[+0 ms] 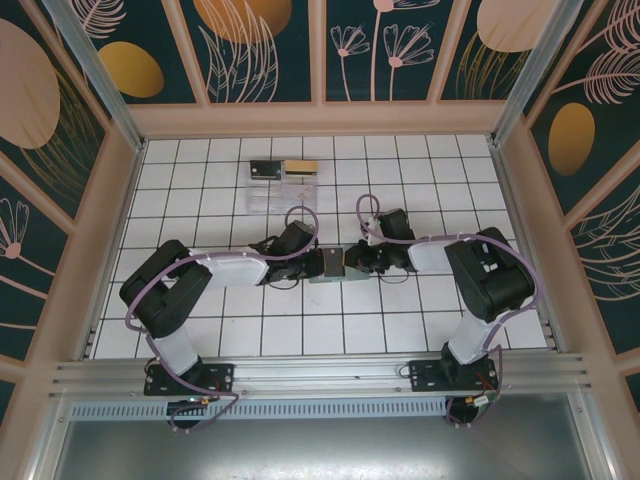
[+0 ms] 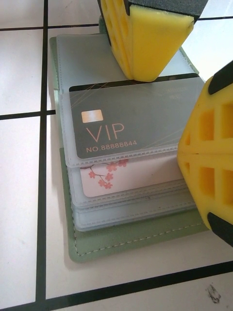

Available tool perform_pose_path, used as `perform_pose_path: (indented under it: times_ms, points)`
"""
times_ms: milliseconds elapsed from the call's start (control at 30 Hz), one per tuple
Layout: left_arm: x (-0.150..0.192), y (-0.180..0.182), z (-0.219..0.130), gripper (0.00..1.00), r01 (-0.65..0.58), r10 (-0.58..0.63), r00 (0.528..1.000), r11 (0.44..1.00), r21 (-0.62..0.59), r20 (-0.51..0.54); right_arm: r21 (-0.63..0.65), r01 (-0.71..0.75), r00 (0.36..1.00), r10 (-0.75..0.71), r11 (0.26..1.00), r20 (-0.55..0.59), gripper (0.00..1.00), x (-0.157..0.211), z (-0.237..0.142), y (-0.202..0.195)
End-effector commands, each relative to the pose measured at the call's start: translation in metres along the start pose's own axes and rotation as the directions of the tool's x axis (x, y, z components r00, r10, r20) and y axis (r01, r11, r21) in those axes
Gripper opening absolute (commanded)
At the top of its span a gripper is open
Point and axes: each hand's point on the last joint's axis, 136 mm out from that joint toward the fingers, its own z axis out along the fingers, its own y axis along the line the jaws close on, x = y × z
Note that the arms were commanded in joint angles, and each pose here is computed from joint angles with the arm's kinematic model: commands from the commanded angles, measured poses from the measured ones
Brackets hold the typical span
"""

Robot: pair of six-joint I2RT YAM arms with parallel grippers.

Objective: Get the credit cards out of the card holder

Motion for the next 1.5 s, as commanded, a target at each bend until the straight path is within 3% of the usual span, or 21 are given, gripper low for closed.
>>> perform_pose_path:
  times_ms: [0, 233, 533, 833, 1467]
  points:
    - [0.005, 0.008, 0.003, 0.02, -0.001, 0.001, 1.0, 0.999, -0.038, -0.014, -0.016, 0.02, 1.0, -0.02, 1.0, -0.018, 0.15, -0.001, 0.003, 0.003]
    - [0.007, 0.012, 0.005, 0.02, -0.006, 0.004, 1.0, 0.998, -0.057, -0.021, -0.038, 0.026, 0.999, -0.027, 0.999, -0.023, 0.15, 0.0, 0.003, 0.008]
    - [0.008, 0.016, 0.004, 0.0, -0.006, 0.005, 1.0, 0.997, -0.071, -0.022, -0.012, -0.01, 1.0, 0.01, 1.0, -0.017, 0.0, 0.003, 0.002, -0.003]
    - [0.011, 0.02, 0.004, 0.0, -0.008, 0.006, 1.0, 0.996, -0.085, -0.028, 0.011, -0.062, 0.998, 0.062, 0.998, 0.008, 0.0, 0.003, -0.009, -0.021]
    - [0.004, 0.013, -0.001, 0.01, -0.019, 0.018, 1.0, 0.997, -0.071, -0.012, 0.007, -0.044, 0.999, 0.044, 0.999, 0.029, 0.01, -0.001, -0.023, -0.019]
